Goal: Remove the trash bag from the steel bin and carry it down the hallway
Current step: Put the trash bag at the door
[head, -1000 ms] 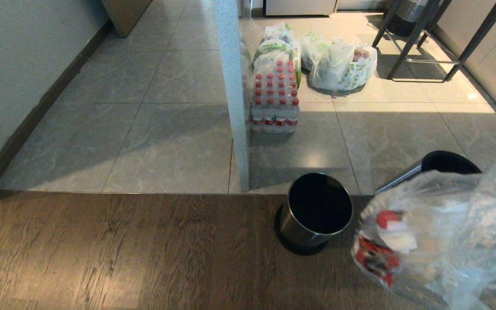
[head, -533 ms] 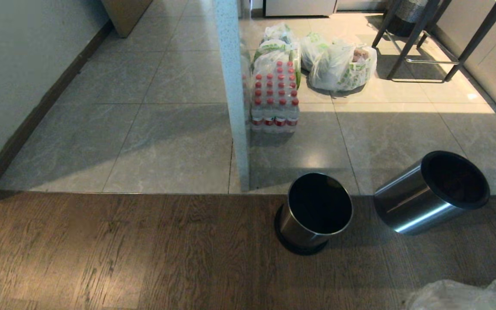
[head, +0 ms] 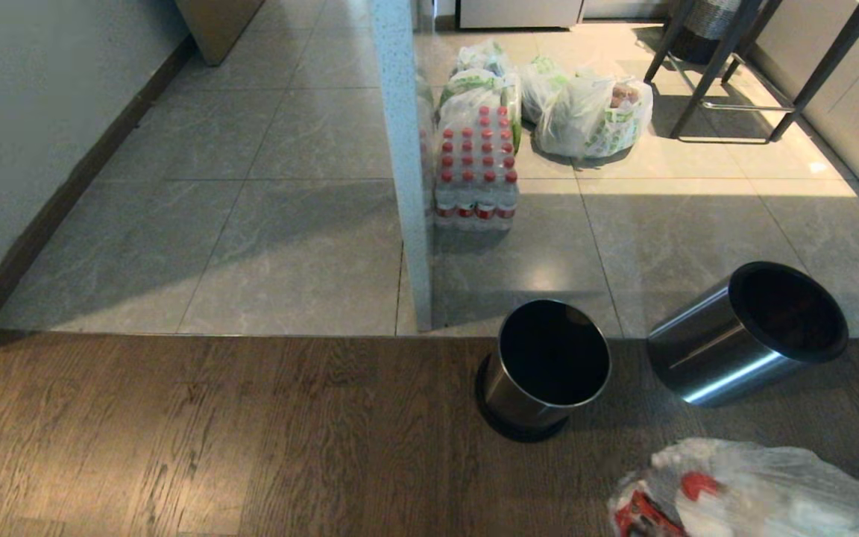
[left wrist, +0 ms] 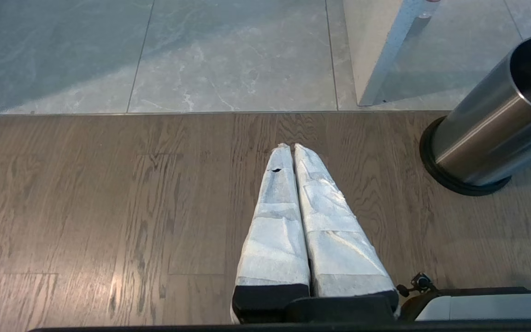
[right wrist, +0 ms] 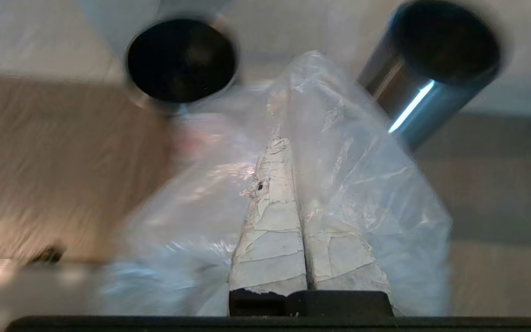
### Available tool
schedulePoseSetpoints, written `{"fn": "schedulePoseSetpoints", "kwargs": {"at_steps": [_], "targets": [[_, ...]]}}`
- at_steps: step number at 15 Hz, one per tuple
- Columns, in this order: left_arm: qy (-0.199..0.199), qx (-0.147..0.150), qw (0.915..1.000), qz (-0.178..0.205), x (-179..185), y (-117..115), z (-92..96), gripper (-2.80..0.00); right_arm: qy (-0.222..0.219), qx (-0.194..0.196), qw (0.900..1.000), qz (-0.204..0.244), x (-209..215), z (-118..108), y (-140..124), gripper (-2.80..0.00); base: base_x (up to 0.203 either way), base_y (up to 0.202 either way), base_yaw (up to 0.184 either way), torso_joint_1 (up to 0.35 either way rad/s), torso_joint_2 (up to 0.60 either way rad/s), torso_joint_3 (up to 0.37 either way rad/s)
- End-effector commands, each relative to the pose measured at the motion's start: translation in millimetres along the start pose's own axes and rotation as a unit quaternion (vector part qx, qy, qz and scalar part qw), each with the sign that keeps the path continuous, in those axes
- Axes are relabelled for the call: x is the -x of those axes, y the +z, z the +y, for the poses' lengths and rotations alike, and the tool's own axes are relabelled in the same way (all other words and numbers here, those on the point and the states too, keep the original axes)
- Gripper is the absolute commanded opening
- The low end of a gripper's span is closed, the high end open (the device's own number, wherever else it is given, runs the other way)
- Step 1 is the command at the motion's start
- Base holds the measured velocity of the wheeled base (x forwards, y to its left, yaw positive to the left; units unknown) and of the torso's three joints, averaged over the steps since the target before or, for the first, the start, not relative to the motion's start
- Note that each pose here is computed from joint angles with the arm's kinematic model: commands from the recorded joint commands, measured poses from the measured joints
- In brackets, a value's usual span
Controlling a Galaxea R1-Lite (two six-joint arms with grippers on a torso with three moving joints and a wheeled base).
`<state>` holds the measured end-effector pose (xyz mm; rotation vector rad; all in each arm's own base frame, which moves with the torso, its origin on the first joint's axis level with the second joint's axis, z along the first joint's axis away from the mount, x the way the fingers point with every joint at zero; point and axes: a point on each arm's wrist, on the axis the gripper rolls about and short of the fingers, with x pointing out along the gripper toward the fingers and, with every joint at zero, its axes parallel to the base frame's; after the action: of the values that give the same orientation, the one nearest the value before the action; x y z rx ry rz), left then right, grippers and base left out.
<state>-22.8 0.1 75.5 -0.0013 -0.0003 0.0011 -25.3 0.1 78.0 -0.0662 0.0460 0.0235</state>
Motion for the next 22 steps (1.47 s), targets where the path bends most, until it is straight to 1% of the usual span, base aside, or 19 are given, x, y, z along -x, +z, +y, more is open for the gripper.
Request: {"fn": "schedulePoseSetpoints", "kwargs": {"at_steps": [1, 5, 11, 13, 16, 17, 19, 22], "targets": [[0.0, 0.0, 1.0, 0.001, -0.1, -0.4, 0.0, -2.8, 0.001, -0.003, 1.0, 0.005, 0.4, 0.2, -2.1, -2.8, 0.0, 0.0, 0.0, 0.0, 0.0, 0.0], [0.0, 0.0, 1.0, 0.001, -0.1, -0.4, 0.0, -2.8, 0.0, -0.019, 1.0, 0.013, 1.0, 0.1, -2.3, -2.8, 0.0, 0.0, 0.0, 0.0, 0.0, 0.0], [0.0, 0.0, 1.0, 0.001, -0.1, -0.4, 0.0, -2.8, 0.0, -0.019, 1.0, 0.012, 1.1, 0.1, -1.9, -2.8, 0.0, 0.0, 0.0, 0.0, 0.0, 0.0], [0.0, -0.006, 1.0, 0.001, 0.0, -0.3, 0.0, -2.8, 0.0, -0.019, 1.0, 0.012, 1.1, 0.1, -1.9, -2.8, 0.0, 0.0, 0.0, 0.0, 0.0, 0.0], [0.0, -0.004, 1.0, 0.002, 0.0, -0.3, 0.0, -2.8, 0.0, -0.019, 1.0, 0.012, 1.1, 0.1, -1.9, -2.8, 0.0, 0.0, 0.0, 0.0, 0.0, 0.0], [0.001, 0.002, 1.0, 0.002, -0.1, -0.4, 0.0, -2.8, 0.0, -0.019, 1.0, 0.012, 1.1, 0.1, -1.9, -2.8, 0.0, 0.0, 0.0, 0.0, 0.0, 0.0], [0.0, 0.001, 1.0, 0.001, -0.1, -0.4, 0.0, -2.8, 0.0, -0.019, 1.0, 0.012, 1.1, 0.2, -1.9, -2.8, 0.0, 0.0, 0.0, 0.0, 0.0, 0.0], [0.001, 0.004, 1.0, 0.001, -0.1, -0.4, 0.0, -2.8, 0.0, -0.019, 1.0, 0.012, 1.1, 0.1, -1.9, -2.8, 0.0, 0.0, 0.0, 0.001, 0.0, 0.117]]}}
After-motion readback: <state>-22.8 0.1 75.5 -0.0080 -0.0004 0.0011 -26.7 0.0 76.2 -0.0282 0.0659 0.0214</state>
